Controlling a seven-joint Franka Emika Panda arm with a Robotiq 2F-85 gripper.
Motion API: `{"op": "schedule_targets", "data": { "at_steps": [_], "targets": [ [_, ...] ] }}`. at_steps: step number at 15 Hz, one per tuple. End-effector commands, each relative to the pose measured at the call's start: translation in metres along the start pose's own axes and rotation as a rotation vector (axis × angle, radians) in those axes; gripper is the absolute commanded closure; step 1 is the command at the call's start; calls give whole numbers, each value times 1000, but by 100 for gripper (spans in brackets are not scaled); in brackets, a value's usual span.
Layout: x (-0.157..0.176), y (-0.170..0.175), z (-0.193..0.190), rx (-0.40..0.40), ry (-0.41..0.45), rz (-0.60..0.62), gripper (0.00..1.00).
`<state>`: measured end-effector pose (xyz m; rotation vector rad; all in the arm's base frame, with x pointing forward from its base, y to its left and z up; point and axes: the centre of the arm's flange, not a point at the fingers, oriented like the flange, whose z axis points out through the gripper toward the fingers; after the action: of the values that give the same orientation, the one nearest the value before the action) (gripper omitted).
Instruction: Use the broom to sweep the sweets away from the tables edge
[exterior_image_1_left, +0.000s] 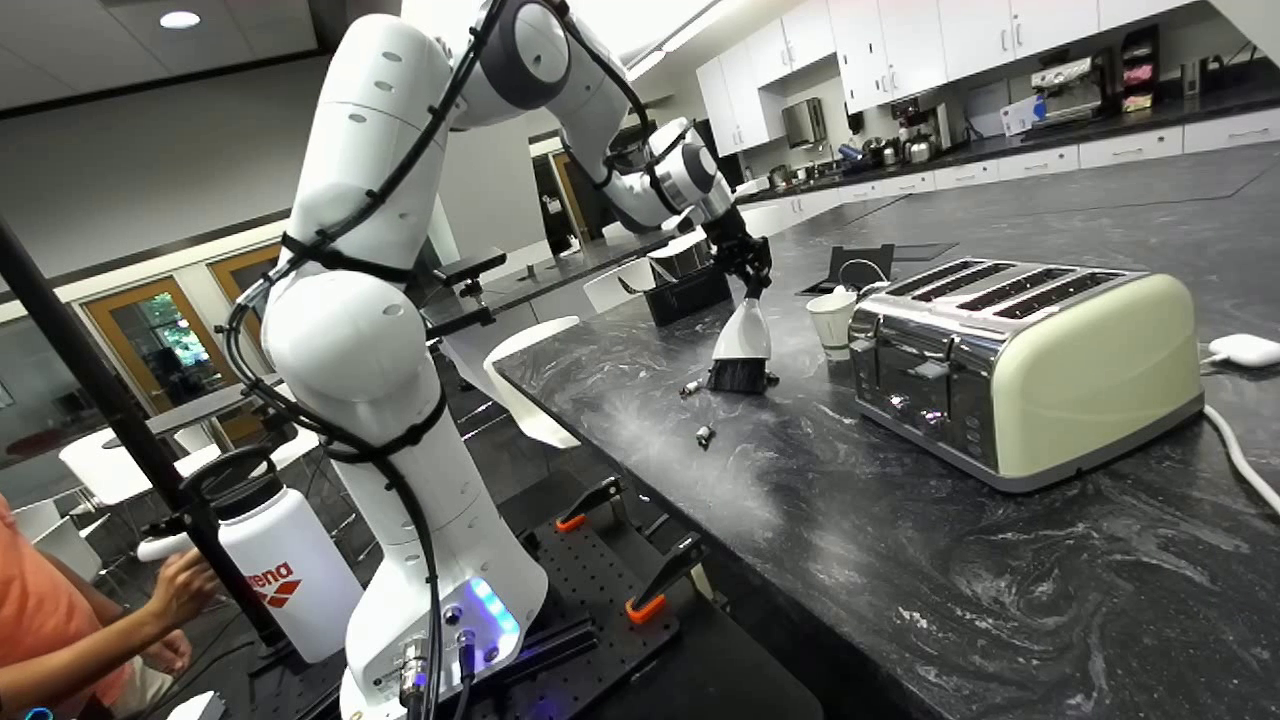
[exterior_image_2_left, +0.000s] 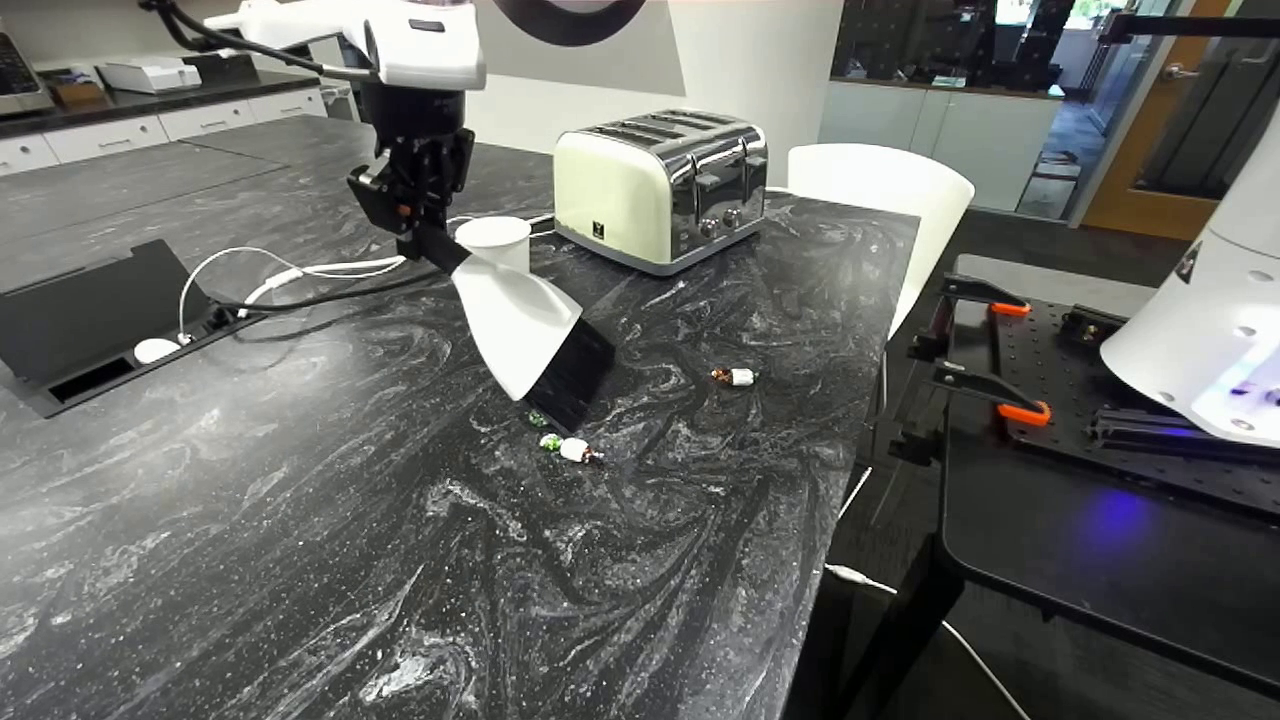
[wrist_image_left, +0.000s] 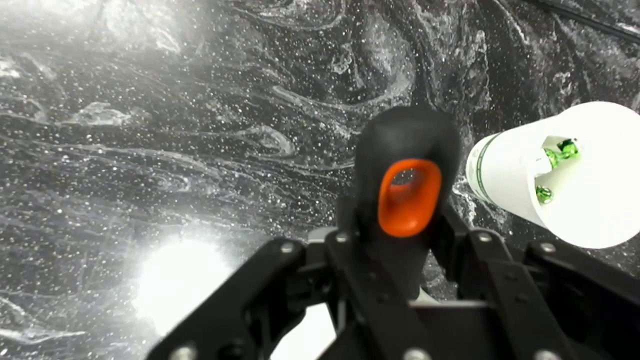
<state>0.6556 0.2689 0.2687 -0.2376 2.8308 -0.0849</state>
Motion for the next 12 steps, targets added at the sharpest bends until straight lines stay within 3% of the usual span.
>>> {"op": "schedule_targets", "data": {
  "at_steps": [1, 6, 12],
  "targets": [
    [-21, 8, -19, -3, 13, -40, 86],
    [-11, 24, -63, 3, 117, -75, 86],
    [-2, 25, -90, 28, 277, -120, 86]
  ]
}}
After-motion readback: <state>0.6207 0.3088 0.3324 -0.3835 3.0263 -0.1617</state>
